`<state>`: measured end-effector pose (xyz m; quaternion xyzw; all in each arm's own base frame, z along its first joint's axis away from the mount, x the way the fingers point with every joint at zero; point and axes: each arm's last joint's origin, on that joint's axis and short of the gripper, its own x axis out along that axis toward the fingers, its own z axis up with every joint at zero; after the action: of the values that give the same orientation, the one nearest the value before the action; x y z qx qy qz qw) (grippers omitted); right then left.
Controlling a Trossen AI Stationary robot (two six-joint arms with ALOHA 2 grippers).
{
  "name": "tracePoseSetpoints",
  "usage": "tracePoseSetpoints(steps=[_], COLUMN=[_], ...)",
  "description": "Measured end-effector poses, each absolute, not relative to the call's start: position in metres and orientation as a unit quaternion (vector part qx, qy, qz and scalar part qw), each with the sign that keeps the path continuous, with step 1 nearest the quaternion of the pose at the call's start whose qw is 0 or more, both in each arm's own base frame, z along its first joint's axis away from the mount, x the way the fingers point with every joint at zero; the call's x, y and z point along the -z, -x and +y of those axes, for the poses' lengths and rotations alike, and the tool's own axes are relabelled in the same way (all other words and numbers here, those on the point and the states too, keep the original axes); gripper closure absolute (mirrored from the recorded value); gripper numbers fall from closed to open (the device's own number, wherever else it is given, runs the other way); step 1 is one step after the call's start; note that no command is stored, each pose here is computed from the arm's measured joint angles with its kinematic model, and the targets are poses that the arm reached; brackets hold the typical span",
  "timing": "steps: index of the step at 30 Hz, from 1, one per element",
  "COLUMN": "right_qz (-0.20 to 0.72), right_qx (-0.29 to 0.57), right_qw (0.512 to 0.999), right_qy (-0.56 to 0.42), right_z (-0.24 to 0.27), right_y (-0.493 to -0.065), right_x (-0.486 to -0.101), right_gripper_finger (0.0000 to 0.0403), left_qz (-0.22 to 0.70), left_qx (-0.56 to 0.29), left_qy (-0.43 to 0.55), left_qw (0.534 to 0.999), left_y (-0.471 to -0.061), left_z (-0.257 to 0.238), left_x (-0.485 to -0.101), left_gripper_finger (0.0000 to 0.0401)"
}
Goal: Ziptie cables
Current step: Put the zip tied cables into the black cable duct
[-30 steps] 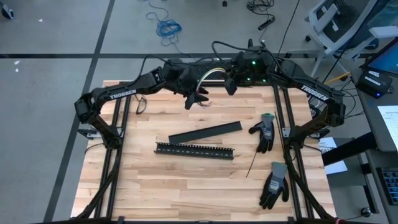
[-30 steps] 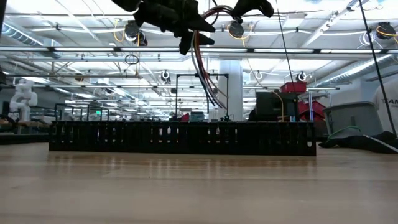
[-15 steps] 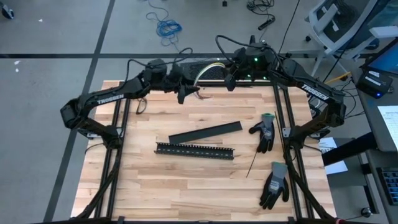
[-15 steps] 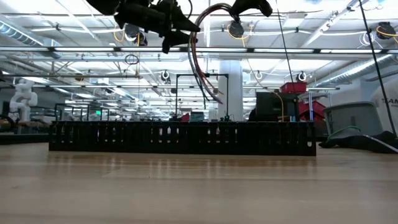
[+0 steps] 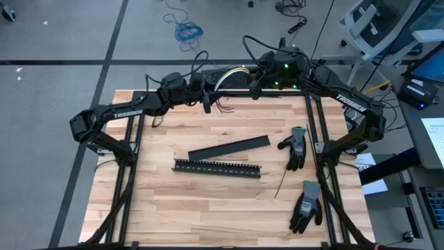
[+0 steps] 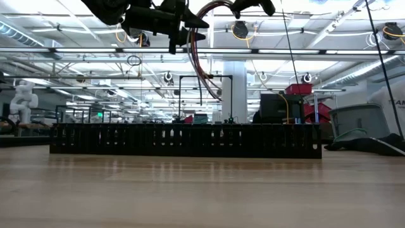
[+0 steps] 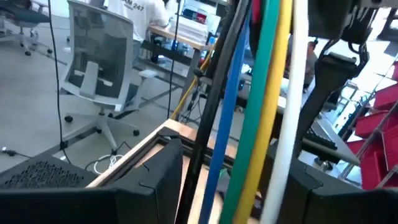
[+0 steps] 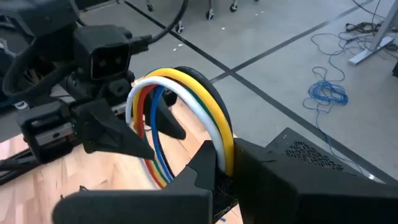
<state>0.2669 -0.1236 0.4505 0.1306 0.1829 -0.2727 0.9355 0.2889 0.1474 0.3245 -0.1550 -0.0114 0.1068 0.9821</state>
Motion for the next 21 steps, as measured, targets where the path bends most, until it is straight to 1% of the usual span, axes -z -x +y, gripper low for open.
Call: tracePoseSetpoints(steps=[8, 11, 17, 21], right_qz=[0.154, 0.148, 0.116, 0.099], right_qx=[0.274, 0.276, 0.276, 0.284], right_qw=[0.941, 0.942, 0.947, 0.947], right_qy=[-0.125, -0.123, -0.119, -0.115], right_z=[-0.125, -0.125, -0.126, -0.127], right_y=[-0.269, -0.269, -0.271, -0.271], right_x=[-0.456, -0.457, -0.463, -0.466], right_gripper_finger=[0.0394, 0.0394, 0.0394, 0.0394], left_qz=[0.003, 0.005, -0.05, -0.057], left_qx=[-0.086, -0.104, -0.138, -0.152], left_qy=[0.16, 0.165, 0.183, 0.189], left_qw=[0.983, 0.981, 0.972, 0.968], left_y=[-0.291, -0.29, -0.285, -0.284], left_z=[0.14, 0.14, 0.14, 0.139], left_x=[-0.316, -0.307, -0.297, -0.294], left_gripper_finger=[0.0216, 0.0216, 0.0216, 0.0216])
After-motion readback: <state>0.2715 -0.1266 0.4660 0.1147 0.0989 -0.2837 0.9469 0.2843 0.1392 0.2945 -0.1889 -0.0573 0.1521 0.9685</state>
